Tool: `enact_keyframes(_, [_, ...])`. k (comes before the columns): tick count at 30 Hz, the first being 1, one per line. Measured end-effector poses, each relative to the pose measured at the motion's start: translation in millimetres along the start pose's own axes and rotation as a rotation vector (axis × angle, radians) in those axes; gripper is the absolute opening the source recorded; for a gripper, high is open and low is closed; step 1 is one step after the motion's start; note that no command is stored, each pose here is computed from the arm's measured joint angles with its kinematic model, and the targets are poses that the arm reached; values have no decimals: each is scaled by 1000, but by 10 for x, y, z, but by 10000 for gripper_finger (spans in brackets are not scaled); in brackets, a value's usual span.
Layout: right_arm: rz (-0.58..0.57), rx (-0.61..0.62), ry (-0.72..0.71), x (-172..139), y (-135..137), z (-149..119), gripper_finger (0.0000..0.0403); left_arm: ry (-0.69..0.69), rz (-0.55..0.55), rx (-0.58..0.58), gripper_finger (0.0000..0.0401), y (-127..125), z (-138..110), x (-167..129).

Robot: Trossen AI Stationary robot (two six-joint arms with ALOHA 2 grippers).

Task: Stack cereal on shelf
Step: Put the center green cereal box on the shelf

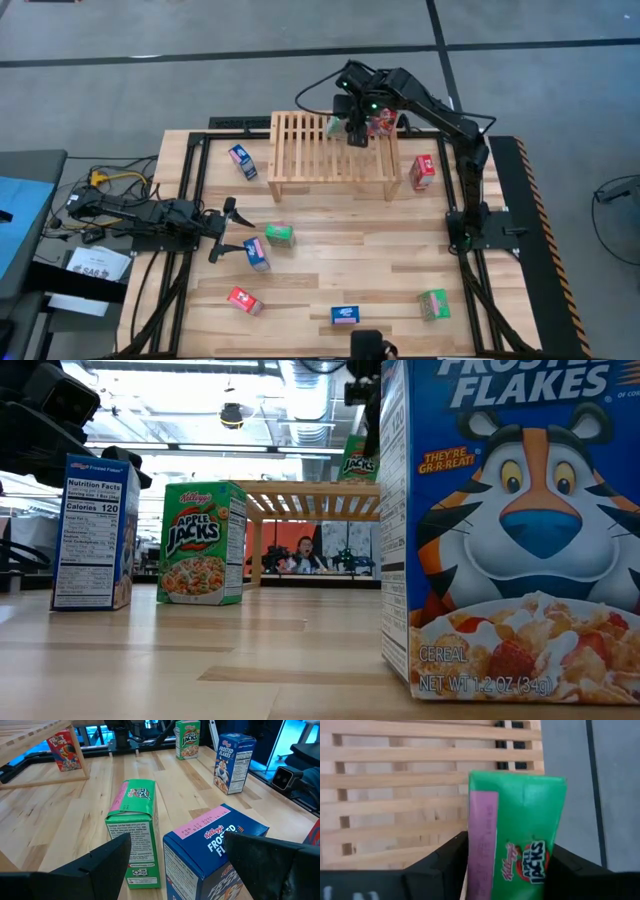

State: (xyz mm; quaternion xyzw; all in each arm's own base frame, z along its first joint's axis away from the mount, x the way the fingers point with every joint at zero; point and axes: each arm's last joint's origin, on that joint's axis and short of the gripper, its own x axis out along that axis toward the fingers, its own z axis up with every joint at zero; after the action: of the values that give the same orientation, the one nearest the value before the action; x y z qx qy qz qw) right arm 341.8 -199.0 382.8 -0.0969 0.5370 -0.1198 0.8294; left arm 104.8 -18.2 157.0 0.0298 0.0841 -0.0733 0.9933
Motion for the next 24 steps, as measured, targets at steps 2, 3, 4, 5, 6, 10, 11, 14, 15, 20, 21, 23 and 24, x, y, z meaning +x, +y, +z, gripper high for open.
enact_keyframes(2, [-2,-15,0,-8,-5,-5,220,0,0,0,307,0,0,0])
enact_keyframes(3, [-2,-23,-1,-12,2,-2,221,0,0,0,307,0,0,0])
enact_keyframes(4, [-6,-26,-9,-10,2,10,221,0,0,0,307,0,0,0])
enact_keyframes(5, [-7,-30,-15,-9,14,22,222,0,0,0,307,0,0,0])
enact_keyframes(6, [-6,-31,-13,-9,17,22,223,0,0,0,307,0,0,0])
enact_keyframes(10, [-13,-30,-9,-8,1,13,232,0,0,0,307,0,0,0])
enact_keyframes(11, [-15,-33,-8,-8,-1,13,235,0,0,0,307,0,0,0])
enact_keyframes(14, [-21,-58,-12,-7,-9,14,245,0,0,0,307,0,0,0])
enact_keyframes(15, [-24,-63,-16,-7,-12,20,248,0,0,0,307,0,0,0])
enact_keyframes(20, [-35,-74,-33,-8,-21,36,256,0,0,0,307,0,0,0])
enact_keyframes(21, [-37,-75,-34,-8,-23,38,256,0,0,0,307,0,0,0])
enact_keyframes(23, [-44,-77,-34,-8,-26,39,256,0,0,0,307,0,0,0])
enact_keyframes(24, [-49,-80,-31,-8,-27,39,256,0,0,0,307,0,0,0])
